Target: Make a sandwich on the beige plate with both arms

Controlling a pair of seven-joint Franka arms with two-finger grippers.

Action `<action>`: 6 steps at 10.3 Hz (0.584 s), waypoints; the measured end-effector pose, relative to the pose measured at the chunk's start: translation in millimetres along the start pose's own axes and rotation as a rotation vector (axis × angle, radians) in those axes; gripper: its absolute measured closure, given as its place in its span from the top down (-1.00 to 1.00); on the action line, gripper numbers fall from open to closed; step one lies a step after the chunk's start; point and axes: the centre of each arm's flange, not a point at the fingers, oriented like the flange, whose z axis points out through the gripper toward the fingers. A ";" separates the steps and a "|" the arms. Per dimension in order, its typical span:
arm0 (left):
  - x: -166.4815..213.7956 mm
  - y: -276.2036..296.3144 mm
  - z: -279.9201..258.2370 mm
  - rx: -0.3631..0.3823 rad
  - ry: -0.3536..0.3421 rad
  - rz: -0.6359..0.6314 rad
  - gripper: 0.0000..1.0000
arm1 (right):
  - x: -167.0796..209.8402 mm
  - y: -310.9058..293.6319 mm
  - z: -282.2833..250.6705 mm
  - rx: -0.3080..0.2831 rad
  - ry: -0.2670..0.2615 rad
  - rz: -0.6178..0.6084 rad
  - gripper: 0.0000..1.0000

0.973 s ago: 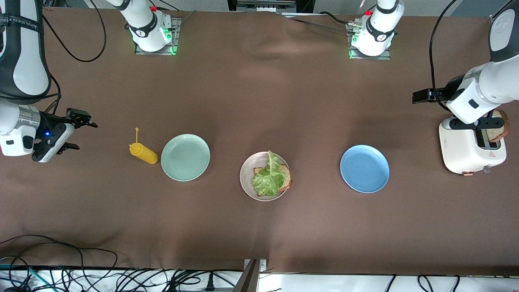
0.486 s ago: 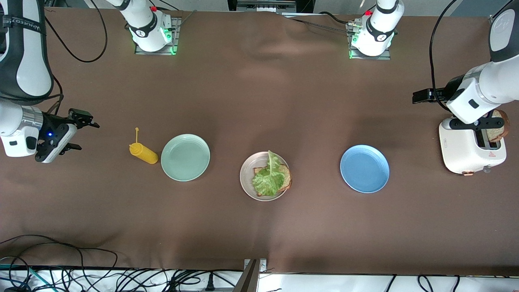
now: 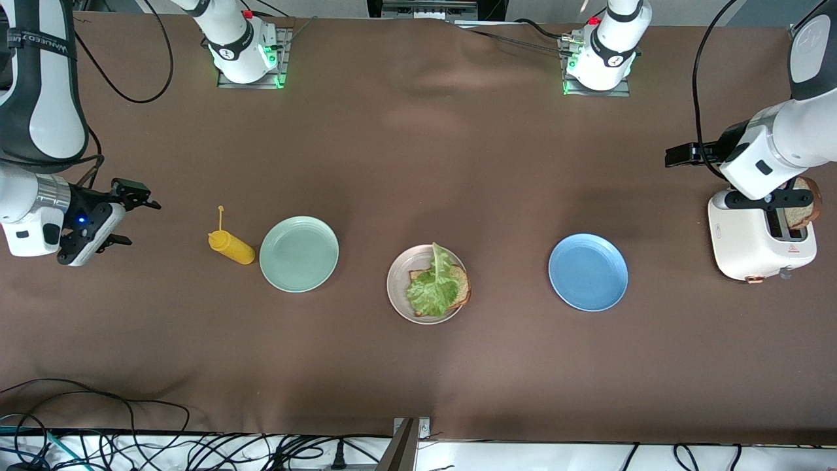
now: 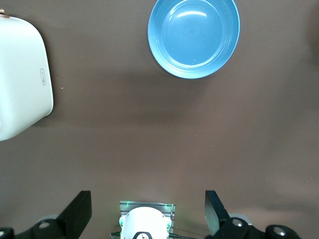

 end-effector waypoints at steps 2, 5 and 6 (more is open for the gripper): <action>0.0 0.0 0.0 0.000 0.000 0.000 1.00 | 4.7 0.8 -4.7 -0.011 0.004 -0.007 1.00; 0.0 0.0 0.0 0.000 0.000 0.000 1.00 | 8.2 6.1 3.4 -0.008 -0.009 -0.006 1.00; 0.0 0.0 0.0 0.000 0.000 0.000 1.00 | 7.9 7.3 5.5 -0.006 -0.012 -0.007 1.00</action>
